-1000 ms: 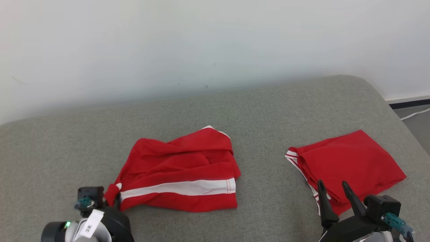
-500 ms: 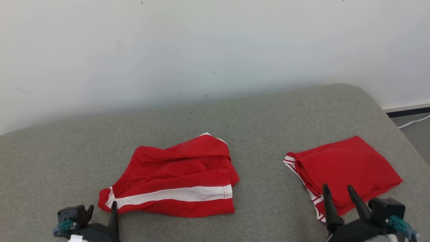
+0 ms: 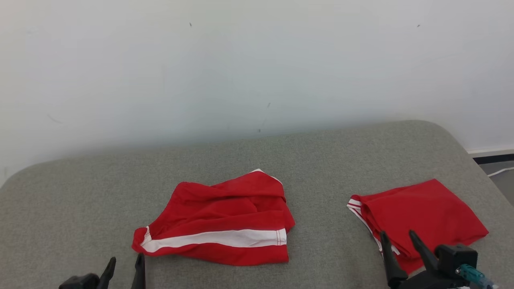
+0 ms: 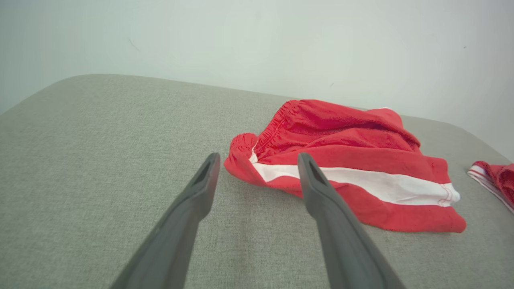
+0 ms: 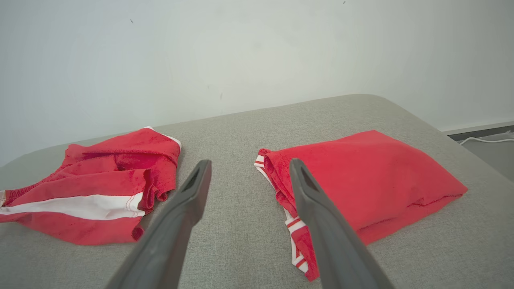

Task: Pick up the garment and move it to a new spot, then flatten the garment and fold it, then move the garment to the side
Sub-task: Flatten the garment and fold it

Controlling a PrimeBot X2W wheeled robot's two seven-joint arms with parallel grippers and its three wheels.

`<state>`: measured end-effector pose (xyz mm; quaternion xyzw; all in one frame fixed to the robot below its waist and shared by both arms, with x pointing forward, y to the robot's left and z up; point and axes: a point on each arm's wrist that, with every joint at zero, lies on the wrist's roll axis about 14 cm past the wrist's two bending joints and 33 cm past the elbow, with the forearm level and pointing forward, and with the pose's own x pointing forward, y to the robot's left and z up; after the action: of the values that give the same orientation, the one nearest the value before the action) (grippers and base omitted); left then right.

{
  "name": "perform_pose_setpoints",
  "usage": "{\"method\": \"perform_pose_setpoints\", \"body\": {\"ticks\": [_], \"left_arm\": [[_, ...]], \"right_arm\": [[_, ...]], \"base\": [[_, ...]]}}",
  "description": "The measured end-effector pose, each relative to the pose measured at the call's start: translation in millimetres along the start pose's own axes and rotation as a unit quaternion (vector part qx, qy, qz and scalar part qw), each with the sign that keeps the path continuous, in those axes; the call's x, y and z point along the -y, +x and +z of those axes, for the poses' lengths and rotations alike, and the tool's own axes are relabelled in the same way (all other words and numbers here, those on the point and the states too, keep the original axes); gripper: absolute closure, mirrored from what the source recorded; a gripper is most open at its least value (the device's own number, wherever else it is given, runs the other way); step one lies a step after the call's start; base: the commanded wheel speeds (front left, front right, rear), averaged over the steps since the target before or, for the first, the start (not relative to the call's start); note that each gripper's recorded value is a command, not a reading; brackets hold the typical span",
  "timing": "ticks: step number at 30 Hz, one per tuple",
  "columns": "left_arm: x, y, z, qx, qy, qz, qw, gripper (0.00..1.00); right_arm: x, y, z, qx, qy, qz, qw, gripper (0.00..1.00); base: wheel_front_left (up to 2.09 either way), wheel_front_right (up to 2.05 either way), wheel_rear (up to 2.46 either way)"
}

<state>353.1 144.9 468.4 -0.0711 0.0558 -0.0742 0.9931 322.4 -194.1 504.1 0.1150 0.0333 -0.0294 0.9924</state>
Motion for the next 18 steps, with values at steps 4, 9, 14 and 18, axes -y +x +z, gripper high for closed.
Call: {"method": "perform_pose_setpoints", "body": {"ticks": [4, 9, 14, 18], "left_arm": [[3.9, -18.1, 3.9, 0.017, -0.015, -0.001, 1.000, 0.00], [3.3, -31.4, 19.3, 0.048, -0.019, -0.001, 0.999, 0.00], [0.3, -40.9, 25.6, 0.061, -0.019, 0.004, 0.998, 0.00], [-5.3, -46.0, 28.8, 0.067, -0.018, 0.010, 0.998, 0.00]], "right_arm": [[-17.7, 0.5, -6.3, -0.017, -0.015, 0.041, 0.999, 0.00], [-31.2, 1.6, -16.8, -0.043, -0.040, 0.077, 0.995, 0.00], [-43.0, 3.1, -30.4, -0.072, -0.052, 0.101, 0.991, 0.00], [-50.1, 6.0, -32.2, -0.076, -0.053, 0.110, 0.990, 0.00]], "base": [[0.00, 0.00, 0.00], [0.00, 0.00, 0.00], [0.00, 0.00, 0.00], [0.00, 0.00, 0.00]]}}
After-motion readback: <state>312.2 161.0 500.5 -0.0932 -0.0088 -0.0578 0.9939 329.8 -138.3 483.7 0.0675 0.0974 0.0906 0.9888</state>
